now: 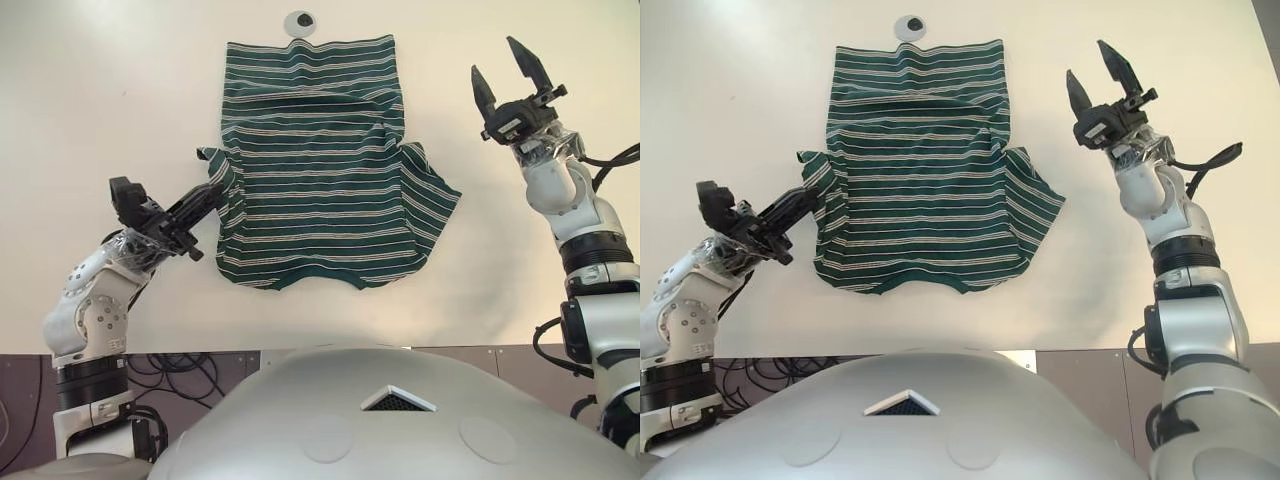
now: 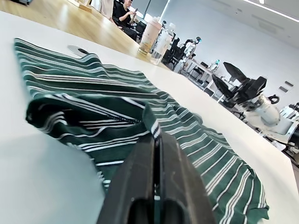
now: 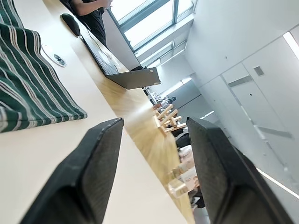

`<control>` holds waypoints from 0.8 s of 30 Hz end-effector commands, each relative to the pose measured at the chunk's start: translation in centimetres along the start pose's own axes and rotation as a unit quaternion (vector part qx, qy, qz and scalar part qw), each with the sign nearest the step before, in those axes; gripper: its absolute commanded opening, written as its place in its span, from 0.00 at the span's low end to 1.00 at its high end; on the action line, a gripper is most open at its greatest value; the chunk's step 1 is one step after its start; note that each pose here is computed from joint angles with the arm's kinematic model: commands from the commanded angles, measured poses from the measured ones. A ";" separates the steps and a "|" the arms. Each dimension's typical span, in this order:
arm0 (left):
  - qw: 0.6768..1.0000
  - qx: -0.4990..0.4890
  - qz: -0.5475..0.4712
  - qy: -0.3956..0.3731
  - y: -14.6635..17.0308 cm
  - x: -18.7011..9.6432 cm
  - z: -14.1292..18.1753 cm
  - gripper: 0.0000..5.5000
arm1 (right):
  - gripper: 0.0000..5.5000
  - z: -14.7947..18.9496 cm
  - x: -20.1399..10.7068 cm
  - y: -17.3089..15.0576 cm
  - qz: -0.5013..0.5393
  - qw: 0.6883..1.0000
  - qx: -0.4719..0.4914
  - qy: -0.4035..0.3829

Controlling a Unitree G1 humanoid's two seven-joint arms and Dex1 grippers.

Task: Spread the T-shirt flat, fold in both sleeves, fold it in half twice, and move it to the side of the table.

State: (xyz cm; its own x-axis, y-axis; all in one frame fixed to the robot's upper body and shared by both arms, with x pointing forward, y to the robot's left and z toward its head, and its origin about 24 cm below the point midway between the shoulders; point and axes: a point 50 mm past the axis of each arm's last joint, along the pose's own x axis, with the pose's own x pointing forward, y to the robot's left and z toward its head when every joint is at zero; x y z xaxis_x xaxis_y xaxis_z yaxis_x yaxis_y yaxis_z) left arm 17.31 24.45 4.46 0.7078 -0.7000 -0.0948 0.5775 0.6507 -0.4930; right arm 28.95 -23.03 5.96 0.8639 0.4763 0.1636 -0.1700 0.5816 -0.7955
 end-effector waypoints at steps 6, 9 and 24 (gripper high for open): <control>0.997 -0.001 -0.008 0.083 -0.4 3.7 -3.5 0.04 | 0.45 1.9 -5.4 0.5 0.143 0.848 0.501 0.099; 0.996 -0.006 -0.007 0.085 -0.4 4.0 -3.9 0.12 | 0.45 2.0 -7.4 0.3 0.186 0.786 0.570 0.152; 0.999 -0.024 -0.010 -0.043 -1.4 4.7 -1.1 0.43 | 0.45 0.9 -10.5 2.1 0.209 0.655 0.662 0.297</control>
State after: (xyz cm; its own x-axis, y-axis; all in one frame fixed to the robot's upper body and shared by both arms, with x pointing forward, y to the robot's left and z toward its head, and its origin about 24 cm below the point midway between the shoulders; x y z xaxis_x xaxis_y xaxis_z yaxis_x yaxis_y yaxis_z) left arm 18.91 19.69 2.37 0.6998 -0.7109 -0.0707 0.5445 0.5949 -0.5913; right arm 18.96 -26.37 3.68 0.5797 0.6721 -0.4606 -0.3936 0.7260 0.5640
